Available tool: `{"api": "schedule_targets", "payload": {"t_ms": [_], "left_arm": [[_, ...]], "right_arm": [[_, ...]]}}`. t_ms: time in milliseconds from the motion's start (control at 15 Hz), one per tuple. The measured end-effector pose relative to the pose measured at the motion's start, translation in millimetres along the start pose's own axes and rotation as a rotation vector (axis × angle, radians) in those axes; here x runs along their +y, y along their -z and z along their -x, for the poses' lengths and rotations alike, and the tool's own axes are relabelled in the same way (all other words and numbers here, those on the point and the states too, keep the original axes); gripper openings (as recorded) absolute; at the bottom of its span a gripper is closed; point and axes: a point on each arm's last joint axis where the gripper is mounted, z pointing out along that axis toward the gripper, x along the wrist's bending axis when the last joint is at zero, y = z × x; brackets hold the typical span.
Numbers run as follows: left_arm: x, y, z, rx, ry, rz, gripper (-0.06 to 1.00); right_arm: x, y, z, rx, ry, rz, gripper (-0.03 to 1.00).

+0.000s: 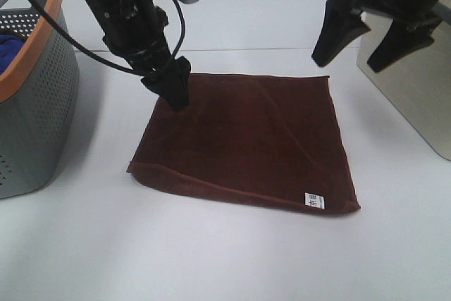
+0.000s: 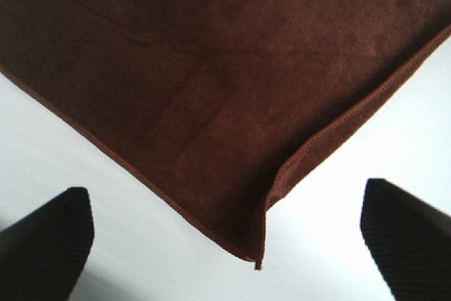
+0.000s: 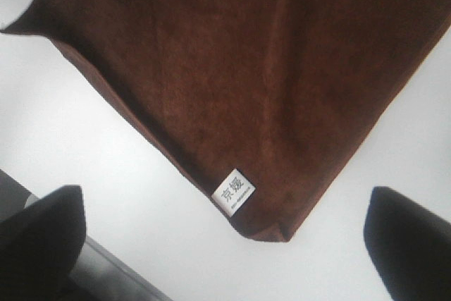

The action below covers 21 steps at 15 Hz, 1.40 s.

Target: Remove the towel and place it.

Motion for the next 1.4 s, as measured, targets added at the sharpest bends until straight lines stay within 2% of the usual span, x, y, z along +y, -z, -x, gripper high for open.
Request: {"api": "schedule_targets", "payload": {"t_ms": [200, 333, 400, 533, 600, 667, 800, 1000, 1200, 1267, 1400], "left_arm": [[5, 47, 5, 0.067, -0.004, 0.129, 0.99], [-1, 84, 3, 0.11, 0.047, 0.206, 0.99], [-8, 104, -4, 0.137, 0.125, 0.244, 0.99], [-36, 141, -32, 0.228, 0.313, 0.276, 0.99], [-72, 173, -58, 0.33, 0.479, 0.26, 0.99], [-93, 186, -70, 0.378, 0.553, 0.224, 0.99], [-128, 203, -82, 0.43, 0.649, 0.16, 0.99], [-166, 223, -65, 0.477, 0.722, 0.18, 0.99], [-213, 237, -19, 0.557, 0.797, 0.27, 0.99], [-219, 238, -11, 0.567, 0.799, 0.276, 0.99], [-243, 238, 27, 0.6, 0.79, 0.321, 0.99]], "right_arm": [[14, 64, -22, -0.062, 0.088, 0.175, 0.96], [17, 98, -31, -0.129, 0.041, 0.263, 0.96], [16, 109, -31, -0.17, -0.006, 0.29, 0.96], [11, 129, -23, -0.247, -0.09, 0.334, 0.96], [5, 146, -1, -0.293, -0.164, 0.368, 0.96], [2, 152, 12, -0.315, -0.202, 0.379, 0.96], [-5, 165, 28, -0.361, -0.237, 0.398, 0.96], [-34, 190, 6, -0.371, -0.205, 0.442, 0.96], [-92, 204, -22, -0.378, -0.179, 0.464, 0.96], [-104, 205, -27, -0.379, -0.177, 0.469, 0.96], [-153, 206, -45, -0.382, -0.166, 0.491, 0.96]]}}
